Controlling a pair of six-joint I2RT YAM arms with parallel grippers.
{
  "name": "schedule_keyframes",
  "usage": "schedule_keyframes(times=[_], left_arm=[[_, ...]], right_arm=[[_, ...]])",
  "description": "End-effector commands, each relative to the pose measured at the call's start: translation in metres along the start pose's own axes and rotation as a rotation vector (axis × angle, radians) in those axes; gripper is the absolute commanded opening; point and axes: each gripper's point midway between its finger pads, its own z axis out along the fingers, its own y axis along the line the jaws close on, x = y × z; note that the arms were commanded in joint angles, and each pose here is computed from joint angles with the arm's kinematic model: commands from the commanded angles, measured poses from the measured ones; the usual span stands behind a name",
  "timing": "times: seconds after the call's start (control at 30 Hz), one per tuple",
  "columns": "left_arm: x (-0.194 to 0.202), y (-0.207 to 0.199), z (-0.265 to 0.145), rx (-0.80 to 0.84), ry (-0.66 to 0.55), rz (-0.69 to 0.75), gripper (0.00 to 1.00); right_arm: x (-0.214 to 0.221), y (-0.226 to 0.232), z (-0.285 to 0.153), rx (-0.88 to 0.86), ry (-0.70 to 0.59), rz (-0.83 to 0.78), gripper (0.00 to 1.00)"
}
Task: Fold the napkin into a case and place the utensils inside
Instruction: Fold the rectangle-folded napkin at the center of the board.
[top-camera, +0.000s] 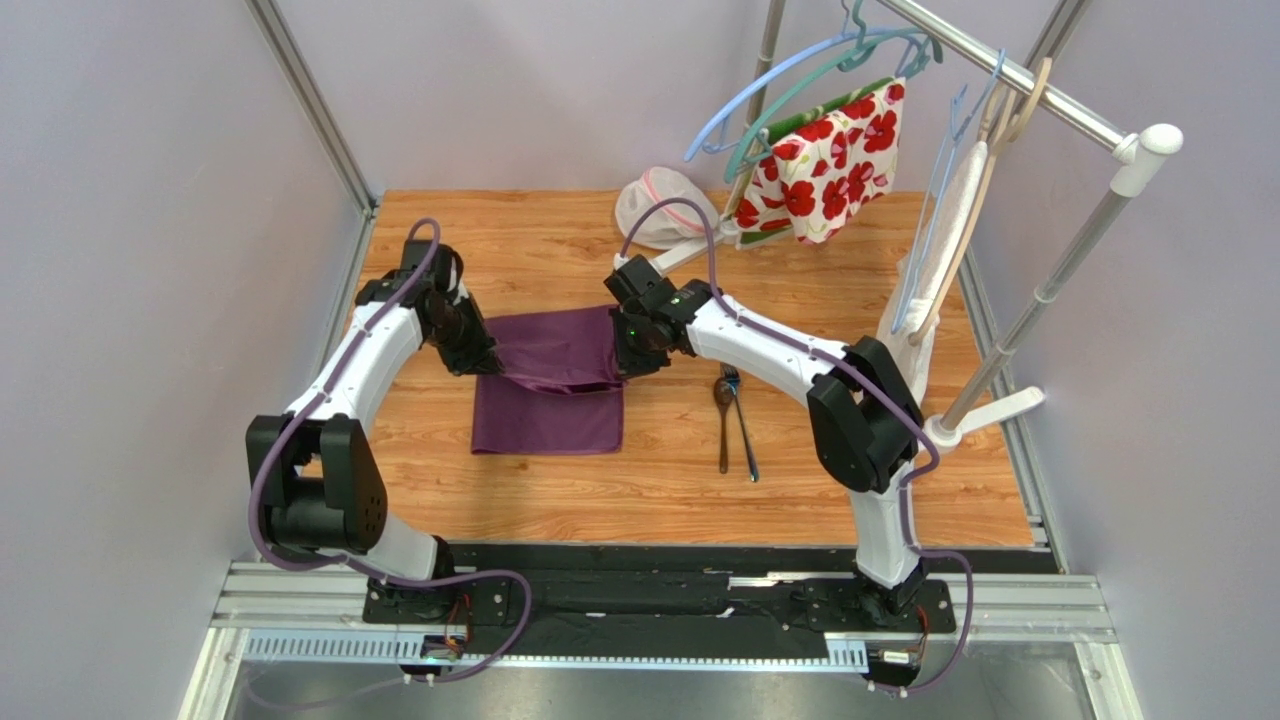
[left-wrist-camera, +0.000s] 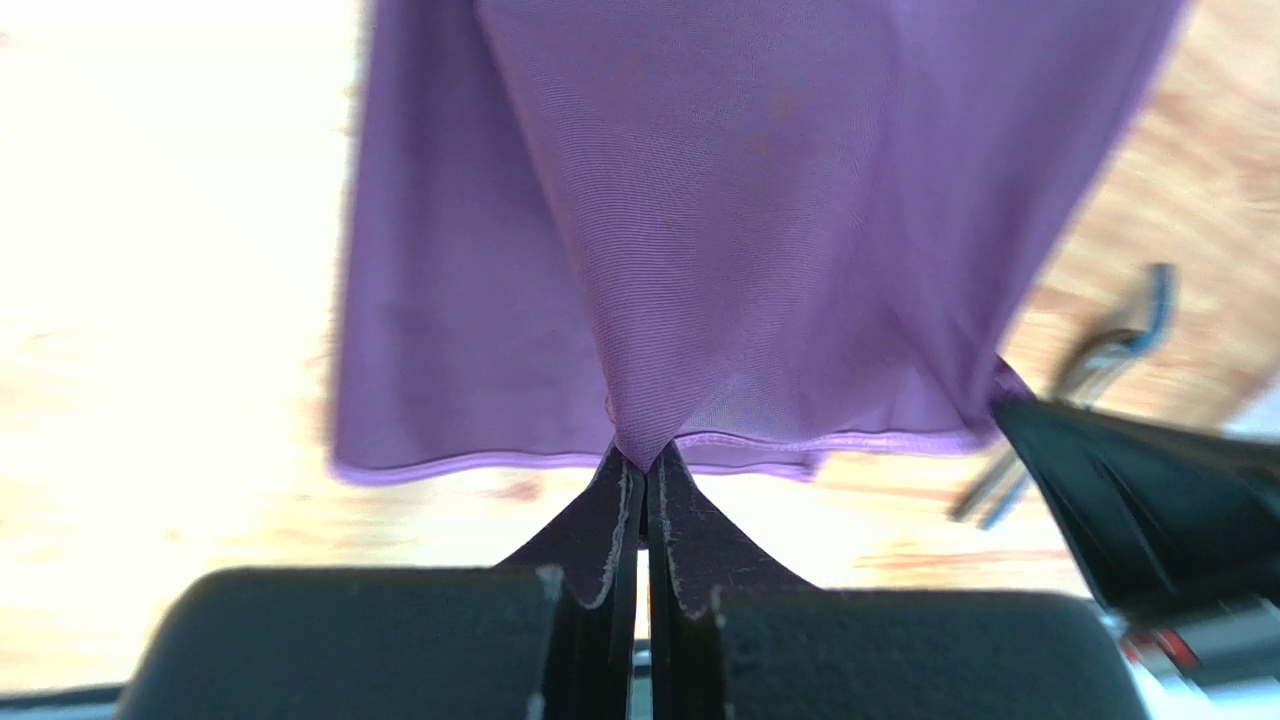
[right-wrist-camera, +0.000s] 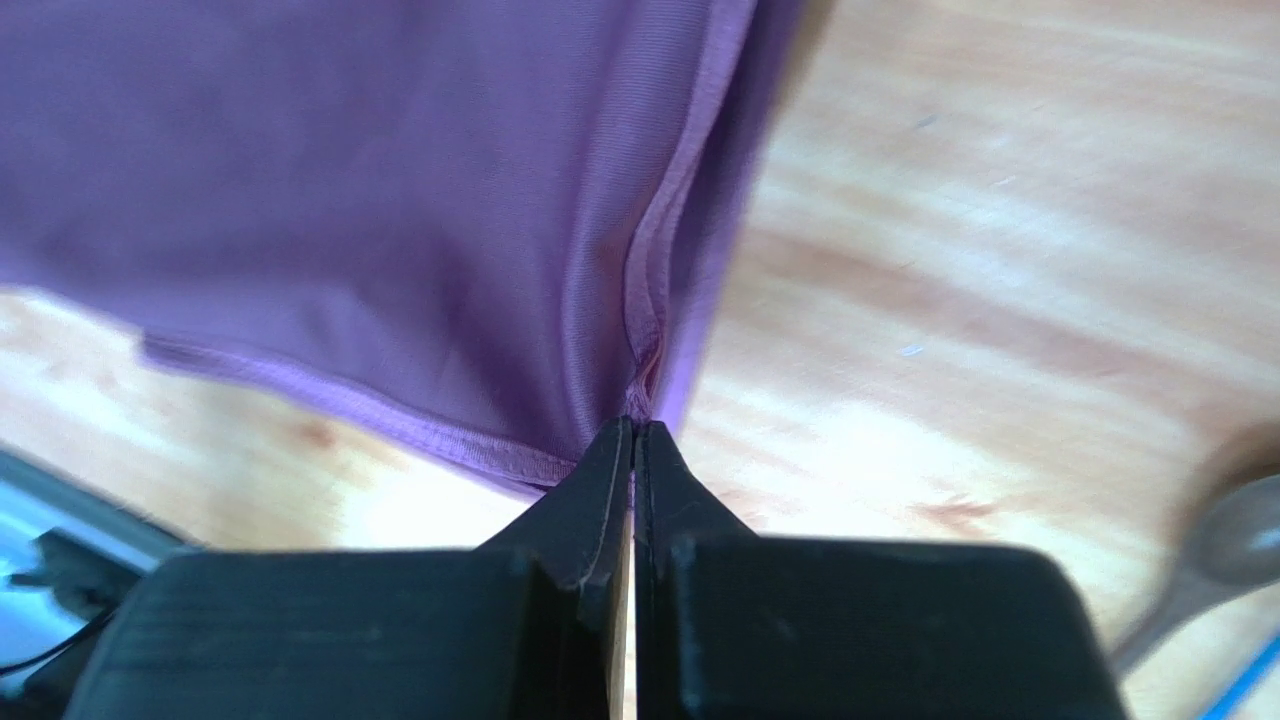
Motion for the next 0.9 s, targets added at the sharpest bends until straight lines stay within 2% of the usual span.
schedule_keyframes(times=[0.0, 0.33, 0.6, 0.87], left_arm=[[0.008, 0.027, -0.005, -0.098, 0.015, 0.057, 0.00], [0.035, 0.059, 0.011, -0.176, 0.134, 0.027, 0.00], [0.046, 0.076, 0.018, -0.226, 0.165, -0.046, 0.00], [0.049, 0.081, 0.029, -0.238, 0.185, -0.058, 0.00]], right_arm=[[0.010, 0.035, -0.023, -0.105, -0.009, 0.064, 0.00], [0.042, 0.039, 0.001, -0.122, 0.053, 0.123, 0.00], [0.061, 0.036, 0.006, -0.111, 0.082, 0.114, 0.00], [0.067, 0.032, 0.015, -0.091, 0.091, 0.087, 0.00]])
